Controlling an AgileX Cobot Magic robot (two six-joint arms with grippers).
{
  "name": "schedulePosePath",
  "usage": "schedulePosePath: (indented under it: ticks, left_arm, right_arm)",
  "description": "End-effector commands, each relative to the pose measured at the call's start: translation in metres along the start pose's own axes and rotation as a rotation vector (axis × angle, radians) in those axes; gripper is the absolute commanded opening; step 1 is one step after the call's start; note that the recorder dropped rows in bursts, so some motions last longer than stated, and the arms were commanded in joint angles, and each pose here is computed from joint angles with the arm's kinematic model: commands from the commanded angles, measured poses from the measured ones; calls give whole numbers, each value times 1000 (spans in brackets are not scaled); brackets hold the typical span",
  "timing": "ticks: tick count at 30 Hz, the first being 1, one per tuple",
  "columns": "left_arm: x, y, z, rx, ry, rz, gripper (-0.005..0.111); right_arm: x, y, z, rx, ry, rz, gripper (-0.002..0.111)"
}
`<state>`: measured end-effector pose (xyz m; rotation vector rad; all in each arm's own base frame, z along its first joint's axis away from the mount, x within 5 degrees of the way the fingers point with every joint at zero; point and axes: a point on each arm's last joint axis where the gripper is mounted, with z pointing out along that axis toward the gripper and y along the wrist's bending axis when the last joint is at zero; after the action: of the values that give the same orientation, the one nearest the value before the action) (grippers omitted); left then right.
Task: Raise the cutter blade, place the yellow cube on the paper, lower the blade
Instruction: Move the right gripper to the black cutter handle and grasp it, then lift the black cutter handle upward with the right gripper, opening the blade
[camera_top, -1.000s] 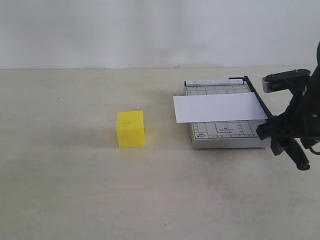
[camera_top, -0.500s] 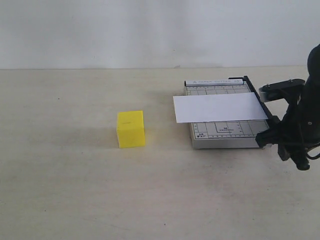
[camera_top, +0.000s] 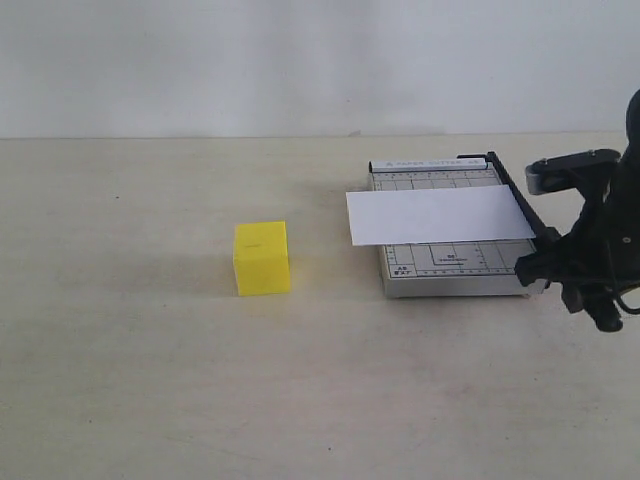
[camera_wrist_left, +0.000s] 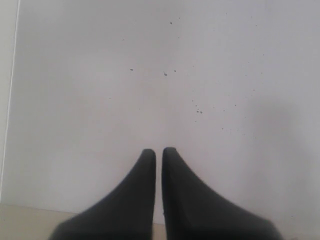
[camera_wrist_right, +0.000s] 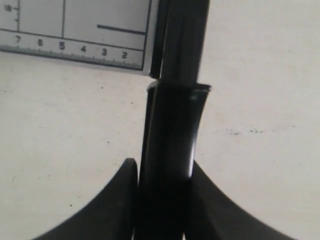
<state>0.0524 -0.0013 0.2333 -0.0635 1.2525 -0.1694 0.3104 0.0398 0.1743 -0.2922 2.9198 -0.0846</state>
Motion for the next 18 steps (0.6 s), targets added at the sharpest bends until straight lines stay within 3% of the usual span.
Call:
schedulePosePath:
  ticks: [1,8,18]
  left_arm:
    - [0,0,0,-3,1,-17,5]
    - [0,0,0,-3,1,-17,5]
    - [0,0,0,-3,1,-17,5]
  right_arm:
    - [-9,-5,-39,38,-202,-49,5]
    - [-9,-7,-72,52,-352,-48,5]
    - [-11,-8,-83,63,-422,-61,9]
